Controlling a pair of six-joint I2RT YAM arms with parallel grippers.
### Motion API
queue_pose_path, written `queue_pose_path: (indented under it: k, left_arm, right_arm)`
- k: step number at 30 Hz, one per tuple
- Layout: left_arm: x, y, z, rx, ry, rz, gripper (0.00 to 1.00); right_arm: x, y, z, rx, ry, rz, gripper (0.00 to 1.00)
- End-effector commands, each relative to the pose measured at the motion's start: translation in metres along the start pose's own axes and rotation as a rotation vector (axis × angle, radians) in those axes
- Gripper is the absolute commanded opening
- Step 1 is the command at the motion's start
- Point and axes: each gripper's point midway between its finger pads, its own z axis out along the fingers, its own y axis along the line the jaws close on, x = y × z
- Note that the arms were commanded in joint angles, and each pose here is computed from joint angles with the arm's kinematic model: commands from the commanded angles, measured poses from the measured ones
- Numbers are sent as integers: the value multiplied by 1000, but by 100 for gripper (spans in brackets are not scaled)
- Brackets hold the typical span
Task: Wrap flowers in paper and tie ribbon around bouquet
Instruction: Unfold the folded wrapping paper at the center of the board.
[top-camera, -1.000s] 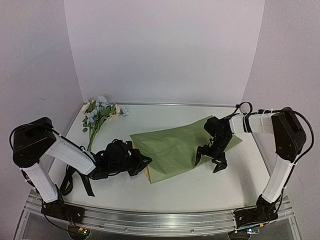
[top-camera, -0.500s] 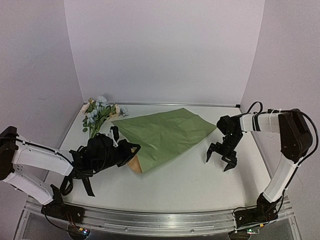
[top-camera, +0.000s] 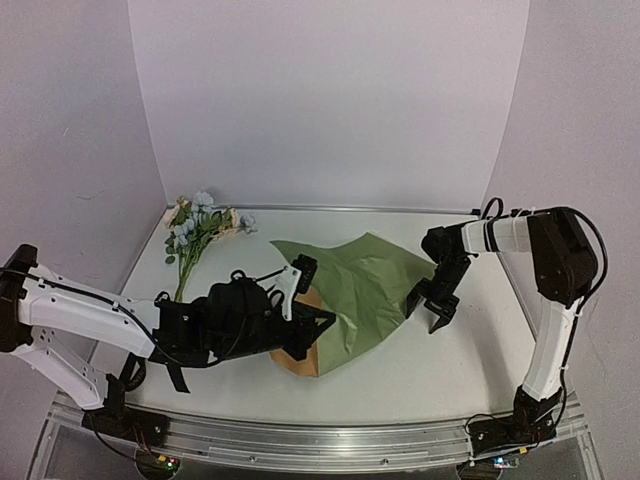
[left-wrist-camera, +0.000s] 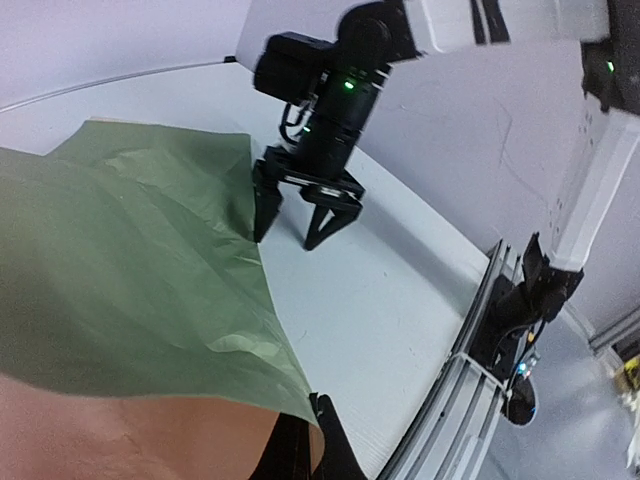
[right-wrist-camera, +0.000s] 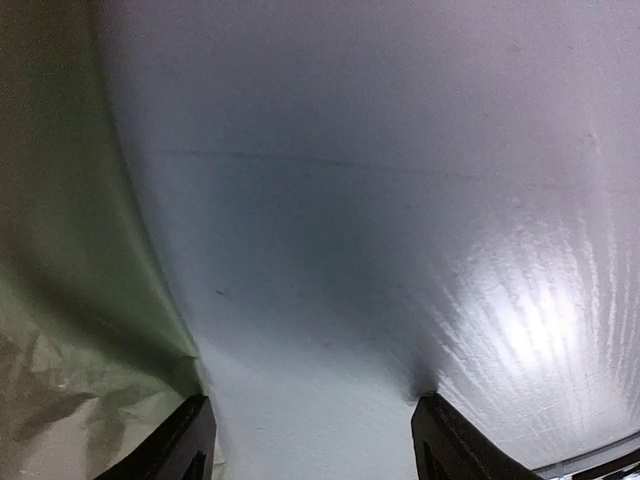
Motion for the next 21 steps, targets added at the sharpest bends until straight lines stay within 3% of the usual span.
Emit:
queue_pose_path:
  k: [1, 6, 12, 17, 21]
  left_arm:
    - [1, -33, 15, -14, 33, 286, 0]
    - [25, -65, 35, 17, 126, 495, 0]
    - [87, -74, 52, 120, 354, 646, 0]
    - [125, -72, 60, 164, 513, 698, 0]
    - [139, -69, 64, 173, 547, 704, 0]
  right_arm:
    - [-22, 27, 20, -84, -28, 70, 67]
    - [-32, 55, 30, -163, -39, 124, 66]
    - [-37, 88, 29, -242, -41, 140, 70]
    - [-39, 114, 14, -324, -28, 131, 75]
    - [-31, 106, -13, -335, -48, 89, 84]
